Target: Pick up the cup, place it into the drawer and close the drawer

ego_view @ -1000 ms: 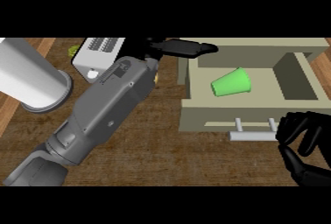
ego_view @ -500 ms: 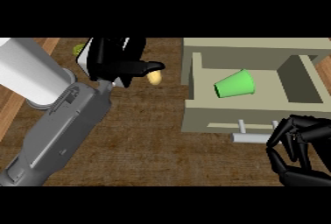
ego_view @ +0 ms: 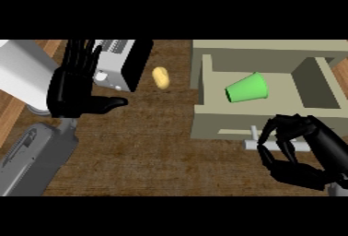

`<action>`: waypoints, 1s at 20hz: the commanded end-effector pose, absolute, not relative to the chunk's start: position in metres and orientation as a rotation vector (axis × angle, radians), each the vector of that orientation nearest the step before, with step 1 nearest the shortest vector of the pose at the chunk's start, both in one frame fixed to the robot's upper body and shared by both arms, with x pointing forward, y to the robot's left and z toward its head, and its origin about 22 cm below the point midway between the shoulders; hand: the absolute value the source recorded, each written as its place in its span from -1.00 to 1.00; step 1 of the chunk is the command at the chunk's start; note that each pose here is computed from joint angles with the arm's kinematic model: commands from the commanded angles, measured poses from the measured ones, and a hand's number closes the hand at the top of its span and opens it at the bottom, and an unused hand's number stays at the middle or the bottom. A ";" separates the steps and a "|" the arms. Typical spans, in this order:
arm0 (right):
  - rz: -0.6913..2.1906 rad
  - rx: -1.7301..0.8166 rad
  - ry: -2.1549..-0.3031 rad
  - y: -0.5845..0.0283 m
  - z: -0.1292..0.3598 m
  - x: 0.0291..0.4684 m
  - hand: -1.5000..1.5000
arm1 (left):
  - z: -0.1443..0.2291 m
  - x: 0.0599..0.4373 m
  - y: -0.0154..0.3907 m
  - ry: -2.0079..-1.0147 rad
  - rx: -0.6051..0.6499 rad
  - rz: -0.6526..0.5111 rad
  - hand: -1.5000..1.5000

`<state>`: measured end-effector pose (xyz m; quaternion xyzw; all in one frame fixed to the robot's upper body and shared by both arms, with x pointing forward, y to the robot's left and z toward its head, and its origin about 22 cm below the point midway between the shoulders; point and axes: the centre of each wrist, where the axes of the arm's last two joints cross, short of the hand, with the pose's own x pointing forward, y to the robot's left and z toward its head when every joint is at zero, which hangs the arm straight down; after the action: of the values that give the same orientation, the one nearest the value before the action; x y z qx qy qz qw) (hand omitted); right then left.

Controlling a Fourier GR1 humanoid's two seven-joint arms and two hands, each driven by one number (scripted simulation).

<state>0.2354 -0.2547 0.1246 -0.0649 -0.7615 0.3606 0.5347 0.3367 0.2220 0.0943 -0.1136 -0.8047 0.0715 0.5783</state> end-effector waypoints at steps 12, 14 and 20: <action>1.212 -0.426 -1.644 -0.207 0.033 0.290 -1.00 | 0.056 0.274 0.302 -1.890 -0.252 0.178 -1.00; 1.227 -0.434 -1.617 -0.210 0.024 0.308 -1.00 | 0.050 0.286 0.305 -1.875 -0.227 0.198 -1.00; 1.269 -0.442 -1.526 -0.216 -0.011 0.325 -1.00 | 0.067 0.267 0.345 -1.883 -0.241 0.201 -1.00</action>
<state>0.3135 -0.2128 0.0107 -0.1863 -0.6556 0.5217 0.5132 0.2768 0.3211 0.0571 -0.1053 -0.8041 0.0859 0.5788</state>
